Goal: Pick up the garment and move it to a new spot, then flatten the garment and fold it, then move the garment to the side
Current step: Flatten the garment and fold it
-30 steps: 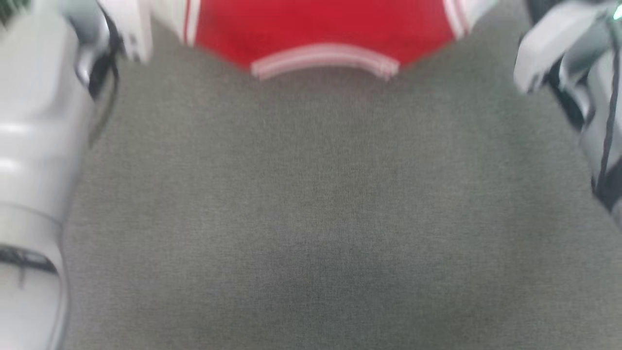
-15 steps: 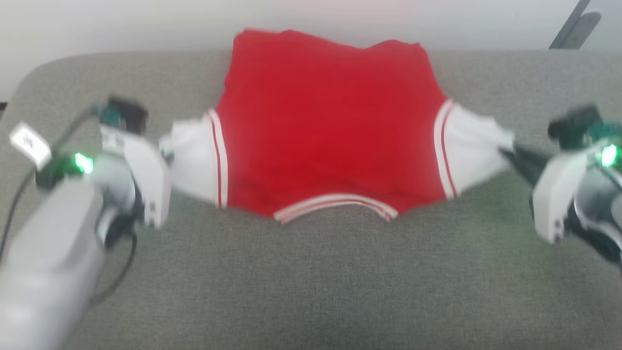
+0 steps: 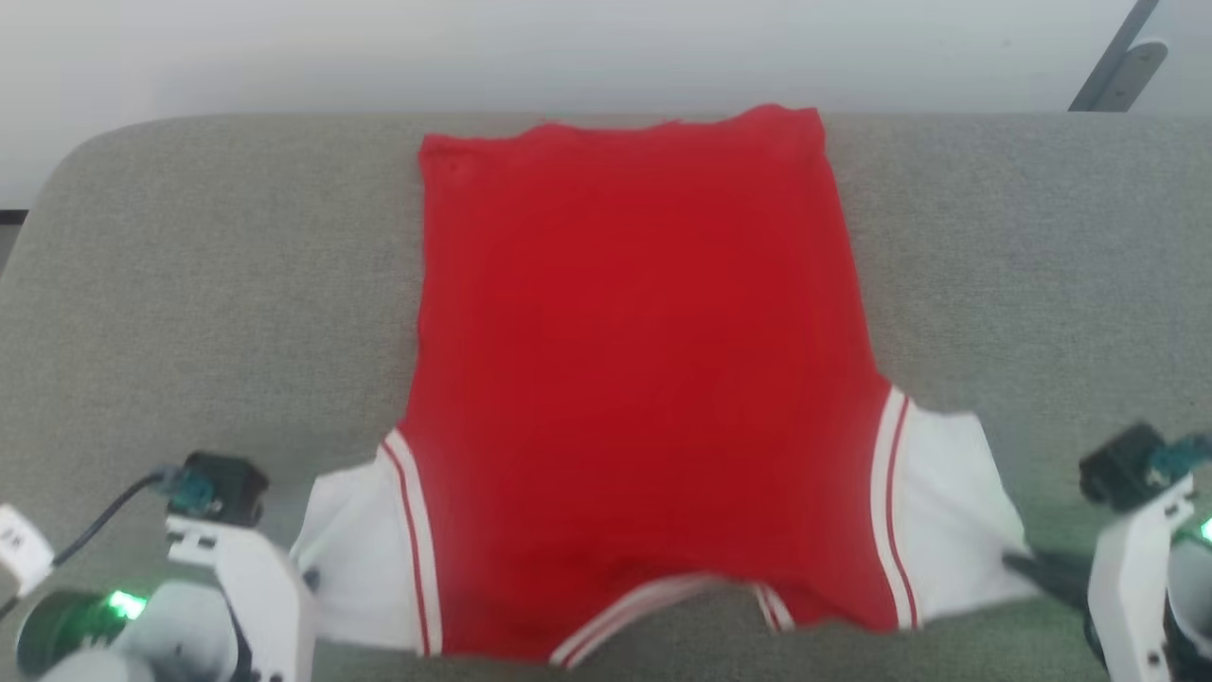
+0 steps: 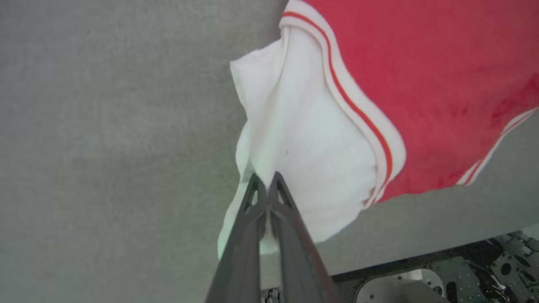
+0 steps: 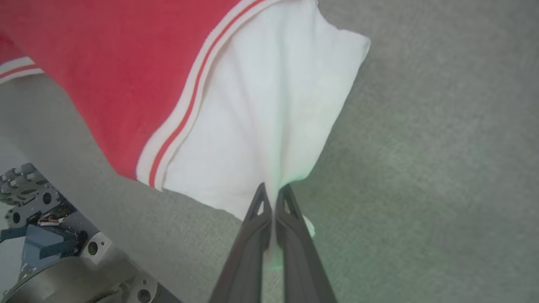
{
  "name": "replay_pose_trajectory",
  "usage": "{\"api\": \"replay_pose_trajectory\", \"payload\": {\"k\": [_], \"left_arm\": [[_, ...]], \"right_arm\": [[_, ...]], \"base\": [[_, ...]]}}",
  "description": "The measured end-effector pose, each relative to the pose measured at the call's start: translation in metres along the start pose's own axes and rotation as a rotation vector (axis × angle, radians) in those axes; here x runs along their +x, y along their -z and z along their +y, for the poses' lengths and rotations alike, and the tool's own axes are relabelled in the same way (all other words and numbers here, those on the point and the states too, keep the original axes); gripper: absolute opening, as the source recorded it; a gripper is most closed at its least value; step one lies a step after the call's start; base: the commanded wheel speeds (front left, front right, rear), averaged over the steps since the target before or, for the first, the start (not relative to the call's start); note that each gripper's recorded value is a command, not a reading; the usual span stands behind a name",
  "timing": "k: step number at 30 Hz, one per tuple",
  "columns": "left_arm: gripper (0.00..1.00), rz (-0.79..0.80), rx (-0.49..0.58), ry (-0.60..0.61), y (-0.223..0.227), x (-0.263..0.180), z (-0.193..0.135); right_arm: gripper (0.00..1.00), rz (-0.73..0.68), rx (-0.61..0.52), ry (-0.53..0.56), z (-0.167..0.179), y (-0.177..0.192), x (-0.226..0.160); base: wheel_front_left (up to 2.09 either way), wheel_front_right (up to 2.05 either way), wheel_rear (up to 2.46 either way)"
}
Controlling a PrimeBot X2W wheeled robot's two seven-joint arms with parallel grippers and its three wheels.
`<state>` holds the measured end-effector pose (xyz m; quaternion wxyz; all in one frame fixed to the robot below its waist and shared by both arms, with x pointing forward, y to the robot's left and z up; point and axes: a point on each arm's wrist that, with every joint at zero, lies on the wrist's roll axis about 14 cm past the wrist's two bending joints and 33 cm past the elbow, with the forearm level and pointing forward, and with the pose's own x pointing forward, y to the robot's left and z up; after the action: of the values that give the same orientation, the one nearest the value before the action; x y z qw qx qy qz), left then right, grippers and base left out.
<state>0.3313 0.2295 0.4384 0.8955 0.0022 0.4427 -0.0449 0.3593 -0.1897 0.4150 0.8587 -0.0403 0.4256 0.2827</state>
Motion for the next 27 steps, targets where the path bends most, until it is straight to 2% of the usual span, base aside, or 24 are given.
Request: {"api": "replay_pose_trajectory", "payload": {"k": [4,9,11,12,13,19,21,27], "left_arm": [[0.00,0.022,-0.028,-0.018,0.010,-0.011,0.000],[0.00,0.029,-0.043,0.000,0.015,-0.007,-0.007],[0.00,0.033,-0.044,0.013,0.017,-0.004,-0.011],[0.00,0.031,-0.045,0.025,0.017,-0.002,-0.015],[0.00,0.028,-0.039,0.032,0.016,0.000,-0.017],[0.00,0.006,-0.025,0.058,0.009,0.005,-0.026],[0.00,0.005,-0.019,0.061,0.008,0.007,-0.027],[0.00,0.002,-0.007,0.088,0.003,0.017,-0.035]], "right_arm": [[0.00,0.047,0.035,-0.019,0.005,0.018,-0.003],[0.00,0.054,0.043,0.016,-0.002,0.028,0.007],[0.23,0.061,0.045,0.038,-0.005,0.032,0.013],[0.76,0.060,0.045,0.043,-0.004,0.033,0.016],[1.00,0.063,0.049,0.045,-0.004,0.033,0.018],[1.00,-0.015,0.056,0.055,-0.006,0.005,0.018],[1.00,-0.087,0.050,0.073,-0.014,-0.019,0.014],[1.00,-0.361,-0.060,0.161,-0.037,-0.117,0.005]], "base": [[0.00,0.00,0.00],[0.00,0.00,0.00],[0.00,0.00,0.00],[0.00,0.00,0.00],[0.00,0.00,0.00],[0.00,0.00,0.00],[0.00,0.00,0.00],[0.00,0.00,0.00]]}}
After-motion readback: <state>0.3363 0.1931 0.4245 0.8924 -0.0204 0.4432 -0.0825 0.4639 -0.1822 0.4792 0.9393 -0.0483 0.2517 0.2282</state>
